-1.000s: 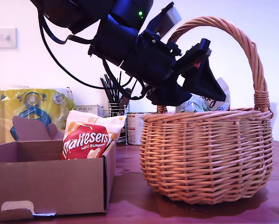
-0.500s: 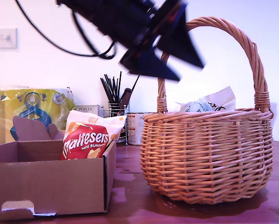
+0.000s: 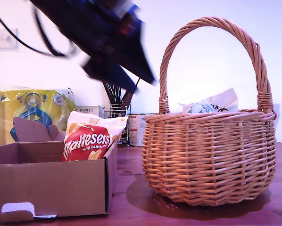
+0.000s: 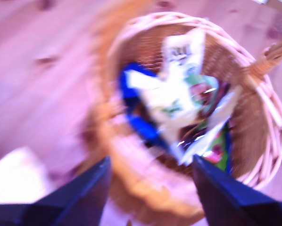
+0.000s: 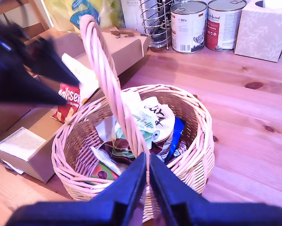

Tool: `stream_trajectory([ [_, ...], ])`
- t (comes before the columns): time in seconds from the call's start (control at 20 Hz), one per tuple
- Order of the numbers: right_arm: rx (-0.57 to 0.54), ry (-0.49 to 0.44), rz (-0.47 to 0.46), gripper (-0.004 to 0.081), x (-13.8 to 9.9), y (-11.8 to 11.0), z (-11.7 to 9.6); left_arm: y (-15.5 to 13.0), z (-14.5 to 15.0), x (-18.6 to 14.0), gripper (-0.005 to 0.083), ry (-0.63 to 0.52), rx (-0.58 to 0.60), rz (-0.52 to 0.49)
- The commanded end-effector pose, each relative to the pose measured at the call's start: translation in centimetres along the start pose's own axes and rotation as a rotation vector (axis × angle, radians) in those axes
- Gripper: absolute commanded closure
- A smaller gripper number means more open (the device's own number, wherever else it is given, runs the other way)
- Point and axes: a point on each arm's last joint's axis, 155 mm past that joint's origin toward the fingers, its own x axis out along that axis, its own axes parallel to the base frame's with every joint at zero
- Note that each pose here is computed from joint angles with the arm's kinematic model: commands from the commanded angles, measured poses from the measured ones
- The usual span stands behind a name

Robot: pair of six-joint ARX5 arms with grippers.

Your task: Move the bags of Easter eggs from the cardboard box on the left into the woven basket on the right side.

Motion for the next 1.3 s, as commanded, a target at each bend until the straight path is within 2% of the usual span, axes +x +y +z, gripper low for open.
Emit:
stream_trajectory([
  [0.0,-0.012,-0.021,0.003,0.0782,-0.3,0.2,0.8,1.5,-0.7,-1.0,0.0504,0.017,0.012,0.044],
  [0.1,-0.013,-0.022,0.003,0.0782,-0.3,0.2,0.8,3.6,-1.1,-2.5,0.0692,0.016,0.022,0.091],
  [0.15,-0.013,-0.022,0.003,0.0782,-0.3,0.2,0.8,4.7,-1.2,-3.2,0.0752,0.007,0.034,0.113],
  [0.25,-0.013,-0.023,0.003,0.0782,-0.3,0.2,0.8,6.8,-1.4,-4.3,0.0787,-0.006,0.095,0.132],
  [0.45,-0.013,-0.024,0.003,0.0782,-0.3,0.2,0.8,11.7,-2.4,-5.5,0.0771,-0.004,0.17,0.213],
  [0.5,-0.013,-0.024,0.002,0.0782,-0.3,0.2,0.8,12.8,-2.5,-5.7,0.0685,-0.005,0.183,0.23],
  [0.55,-0.013,-0.024,0.002,0.0782,-0.3,0.2,0.8,13.7,-2.7,-6.1,0.05,-0.004,0.217,0.249],
  [0.6,-0.013,-0.025,0.002,0.0782,-0.3,0.2,0.9,14.6,-2.5,-6.2,0.0262,-0.015,0.237,0.266],
  [0.65,-0.014,-0.025,0.003,0.0782,-0.3,0.2,0.9,15.3,-2.2,-6.2,0.0104,-0.029,0.249,0.282],
  [0.7,-0.014,-0.026,0.003,0.0782,-0.3,0.2,0.9,15.5,-2.1,-6.0,0.0061,-0.035,0.282,0.278],
  [0.8,-0.014,-0.027,0.003,0.0782,-0.3,0.2,0.9,15.0,-2.1,-5.4,0.0062,-0.052,0.31,0.226],
  [1.0,-0.014,-0.027,0.003,0.0782,-0.3,0.2,0.9,15.3,-3.9,-3.4,0.0062,-0.03,0.273,0.158],
  [1.25,-0.014,-0.027,0.003,0.0782,-0.3,0.2,0.9,16.5,-6.4,-1.3,0.0064,0.022,0.24,0.13],
])
